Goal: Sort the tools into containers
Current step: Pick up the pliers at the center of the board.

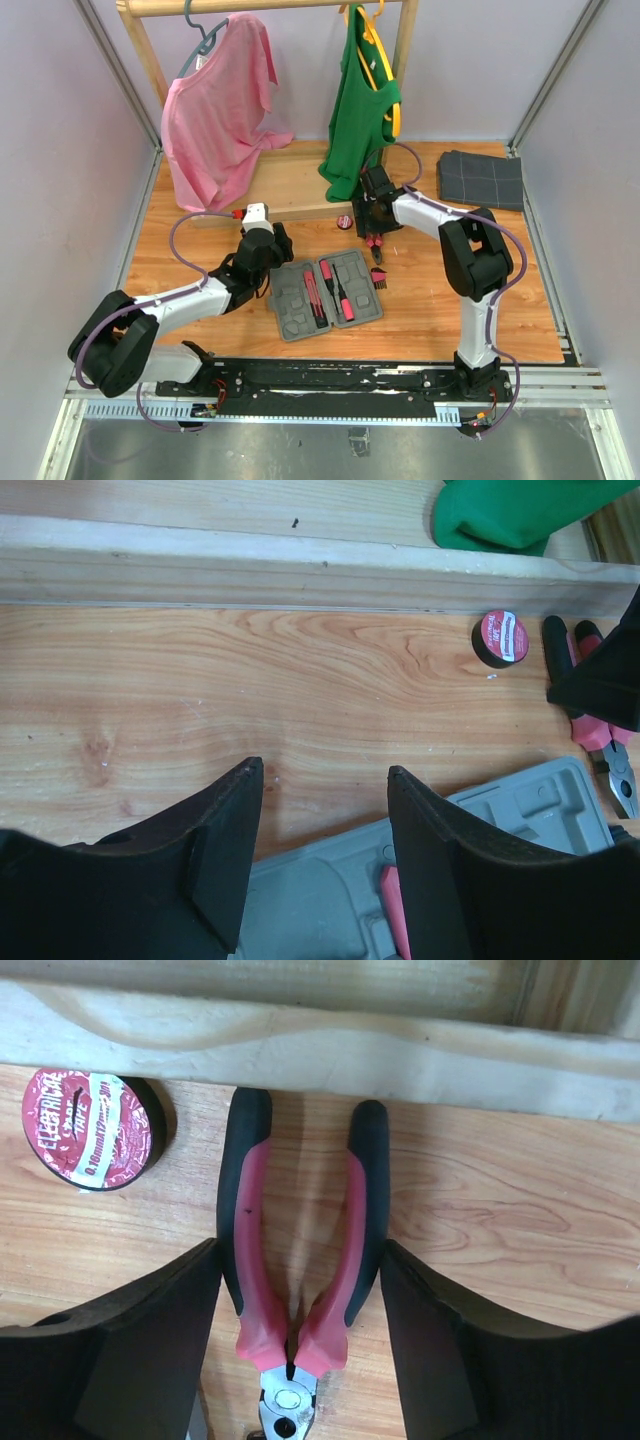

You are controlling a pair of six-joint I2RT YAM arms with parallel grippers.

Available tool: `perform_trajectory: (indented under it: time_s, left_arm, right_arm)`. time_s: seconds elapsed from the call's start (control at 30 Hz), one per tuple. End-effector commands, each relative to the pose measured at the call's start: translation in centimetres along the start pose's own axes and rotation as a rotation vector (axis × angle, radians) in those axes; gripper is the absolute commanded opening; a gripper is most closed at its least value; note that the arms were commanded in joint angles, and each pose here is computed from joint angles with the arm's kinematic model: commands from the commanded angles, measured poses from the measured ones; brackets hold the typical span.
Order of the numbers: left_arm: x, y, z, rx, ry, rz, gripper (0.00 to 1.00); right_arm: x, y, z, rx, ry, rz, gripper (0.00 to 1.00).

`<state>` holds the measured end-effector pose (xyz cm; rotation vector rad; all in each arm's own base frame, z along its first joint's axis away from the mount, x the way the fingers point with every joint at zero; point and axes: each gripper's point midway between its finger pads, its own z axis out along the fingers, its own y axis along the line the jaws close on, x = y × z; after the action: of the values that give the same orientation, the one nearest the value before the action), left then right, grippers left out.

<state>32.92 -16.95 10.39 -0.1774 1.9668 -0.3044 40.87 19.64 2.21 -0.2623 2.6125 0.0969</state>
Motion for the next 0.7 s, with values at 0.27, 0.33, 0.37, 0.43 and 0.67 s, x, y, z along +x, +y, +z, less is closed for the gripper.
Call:
perform_trajectory:
  time_s: [0.27,0.33,0.37,0.43,0.67]
  left_arm:
    - [-2.1,-0.2,-0.1,-0.006,-0.061,-0.024,0.56]
    - [-2.2,0.0,-0.2,-0.007,-0.070,-0.026,0.57]
    - [-2.2,0.0,-0.2,-0.007,-0.072,-0.028,0.57]
    - [-2.2,-0.1,-0.2,-0.006,-0.072,-0.028,0.57]
    - [-2.2,-0.2,-0.3,0.004,-0.070,-0.031,0.57]
  right_arm:
    - [2.3,-1.8,-1.4,0.105,0.015,-0.037,0.38]
    - [1.4,-2.0,-2.6,0.110,-0.049,-0.014,0.34]
    - [0.9,-2.2,-3.4,0.112,-0.079,-0.003,0.33]
    - [0.3,-2.5,-4.7,0.113,-0.129,0.018,0.31]
    - [-0.5,-3.8,-9.4,0.114,-0.284,0.096,0.26]
